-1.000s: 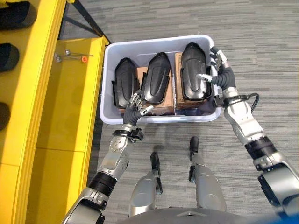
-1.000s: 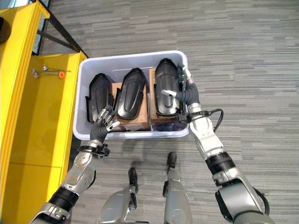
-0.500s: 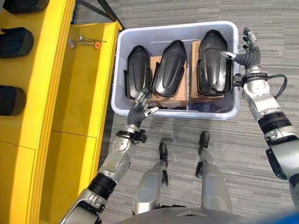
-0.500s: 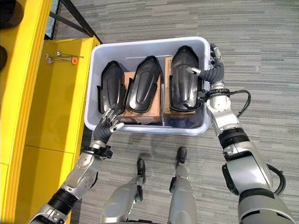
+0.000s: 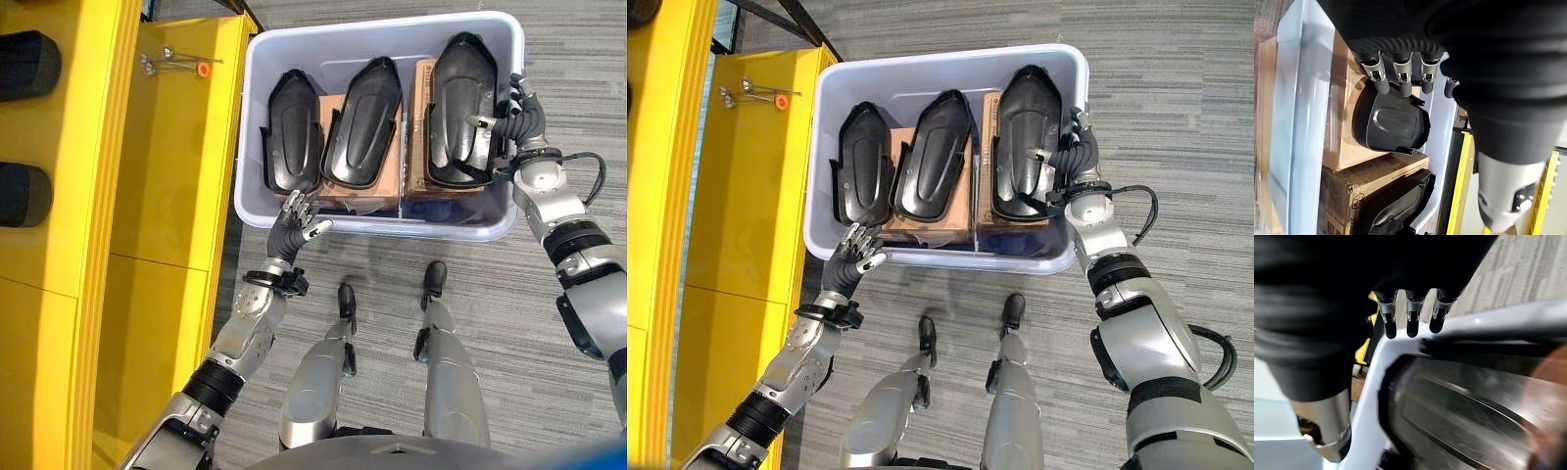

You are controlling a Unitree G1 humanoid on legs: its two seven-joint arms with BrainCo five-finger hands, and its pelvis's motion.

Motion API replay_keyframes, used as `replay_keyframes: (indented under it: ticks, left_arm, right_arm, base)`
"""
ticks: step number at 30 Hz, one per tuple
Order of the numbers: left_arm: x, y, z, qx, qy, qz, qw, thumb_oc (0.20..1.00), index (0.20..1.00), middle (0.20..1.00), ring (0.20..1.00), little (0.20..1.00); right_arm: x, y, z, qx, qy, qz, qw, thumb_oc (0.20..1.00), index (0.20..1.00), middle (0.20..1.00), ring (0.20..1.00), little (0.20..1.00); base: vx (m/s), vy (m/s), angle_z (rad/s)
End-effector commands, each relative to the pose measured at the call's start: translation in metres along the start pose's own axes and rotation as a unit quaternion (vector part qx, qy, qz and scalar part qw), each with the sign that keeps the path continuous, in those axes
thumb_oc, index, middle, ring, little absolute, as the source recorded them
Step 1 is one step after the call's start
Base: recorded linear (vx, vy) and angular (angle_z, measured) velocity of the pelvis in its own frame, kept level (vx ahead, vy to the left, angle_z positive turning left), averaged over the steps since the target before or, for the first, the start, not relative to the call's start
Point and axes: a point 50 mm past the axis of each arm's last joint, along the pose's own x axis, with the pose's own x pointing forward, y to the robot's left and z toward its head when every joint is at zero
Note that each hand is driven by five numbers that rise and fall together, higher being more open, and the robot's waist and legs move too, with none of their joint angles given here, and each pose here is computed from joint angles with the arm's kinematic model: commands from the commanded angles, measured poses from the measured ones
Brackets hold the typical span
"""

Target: Move parts from the plastic box to the shelf.

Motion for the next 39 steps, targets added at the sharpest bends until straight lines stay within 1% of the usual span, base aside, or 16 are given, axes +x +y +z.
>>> replay_keyframes:
  ticks: [1, 9, 13, 22, 26, 28, 31, 32, 35, 37, 38, 39]
  left_arm:
    - [-0.004, -0.011, 0.021, 0.007, -0.045, -0.050, 0.998, 1.000, 1.000, 1.000, 1.000, 1.000]
    - [-0.003, -0.012, 0.021, 0.006, -0.048, -0.050, 0.998, 1.000, 1.000, 1.000, 1.000, 1.000]
    - [-0.003, -0.012, 0.021, 0.006, -0.046, -0.050, 0.998, 1.000, 1.000, 1.000, 1.000, 1.000]
    - [-0.001, -0.016, 0.023, 0.008, -0.049, -0.058, 0.997, 1.000, 1.000, 1.000, 1.000, 1.000]
    - [0.000, -0.015, 0.024, 0.010, -0.053, -0.052, 0.997, 1.000, 1.000, 1.000, 1.000, 1.000]
    - [0.001, -0.010, 0.027, 0.011, -0.062, -0.029, 0.998, 1.000, 1.000, 1.000, 1.000, 1.000]
    - [0.001, -0.007, 0.028, 0.013, -0.066, -0.019, 0.998, 1.000, 1.000, 1.000, 1.000, 1.000]
    - [0.001, -0.005, 0.029, 0.012, -0.070, -0.010, 0.997, 1.000, 1.000, 1.000, 1.000, 1.000]
    - [0.000, -0.003, 0.030, 0.009, -0.075, -0.003, 0.997, 1.000, 1.000, 1.000, 1.000, 1.000]
    - [0.000, -0.001, 0.030, 0.009, -0.074, 0.001, 0.997, 1.000, 1.000, 1.000, 1.000, 1.000]
    - [-0.001, -0.001, 0.030, 0.008, -0.074, 0.002, 0.997, 1.000, 1.000, 1.000, 1.000, 1.000]
    - [0.000, -0.001, 0.030, 0.010, -0.075, 0.001, 0.997, 1.000, 1.000, 1.000, 1.000, 1.000]
  right_arm:
    - [0.015, 0.007, 0.048, -0.004, -0.070, 0.012, 0.997, 1.000, 1.000, 1.000, 1.000, 1.000]
    - [0.012, 0.020, 0.061, -0.012, -0.103, 0.028, 0.994, 1.000, 1.000, 1.000, 1.000, 1.000]
    - [0.013, 0.020, 0.061, -0.013, -0.102, 0.027, 0.994, 1.000, 1.000, 1.000, 1.000, 1.000]
    - [0.015, 0.014, 0.034, -0.029, -0.034, 0.011, 0.999, 1.000, 1.000, 1.000, 1.000, 1.000]
    - [0.013, 0.014, 0.030, -0.032, -0.029, 0.007, 0.999, 1.000, 1.000, 1.000, 1.000, 1.000]
    - [0.009, 0.019, 0.040, -0.022, -0.072, -0.001, 0.997, 1.000, 1.000, 1.000, 1.000, 1.000]
    - [0.005, 0.021, 0.048, -0.011, -0.100, -0.005, 0.995, 1.000, 1.000, 1.000, 1.000, 1.000]
    - [0.001, 0.022, 0.065, -0.007, -0.145, -0.008, 0.989, 1.000, 1.000, 1.000, 1.000, 1.000]
    - [-0.004, 0.025, 0.075, -0.001, -0.175, -0.010, 0.985, 1.000, 1.000, 1.000, 1.000, 1.000]
    - [-0.008, 0.039, 0.077, -0.028, -0.190, 0.024, 0.981, 1.000, 1.000, 1.000, 1.000, 1.000]
    - [-0.008, 0.039, 0.077, -0.028, -0.190, 0.024, 0.981, 1.000, 1.000, 1.000, 1.000, 1.000]
    - [-0.009, 0.046, 0.074, -0.058, -0.188, 0.047, 0.979, 1.000, 1.000, 1.000, 1.000, 1.000]
  base:
    - [0.00, 0.000, 0.00]
    - [0.00, 0.000, 0.00]
    - [-0.01, 0.008, 0.07]
    - [-0.01, 0.019, 0.14]
    - [0.00, 0.023, 0.06]
    - [0.01, 0.053, 0.03]
    - [0.00, 0.026, 0.00]
    - [0.00, 0.030, 0.00]
    - [0.00, 0.026, -0.01]
    - [-0.01, 0.039, -0.02]
    - [0.00, 0.000, 0.00]
    - [0.00, 0.000, 0.00]
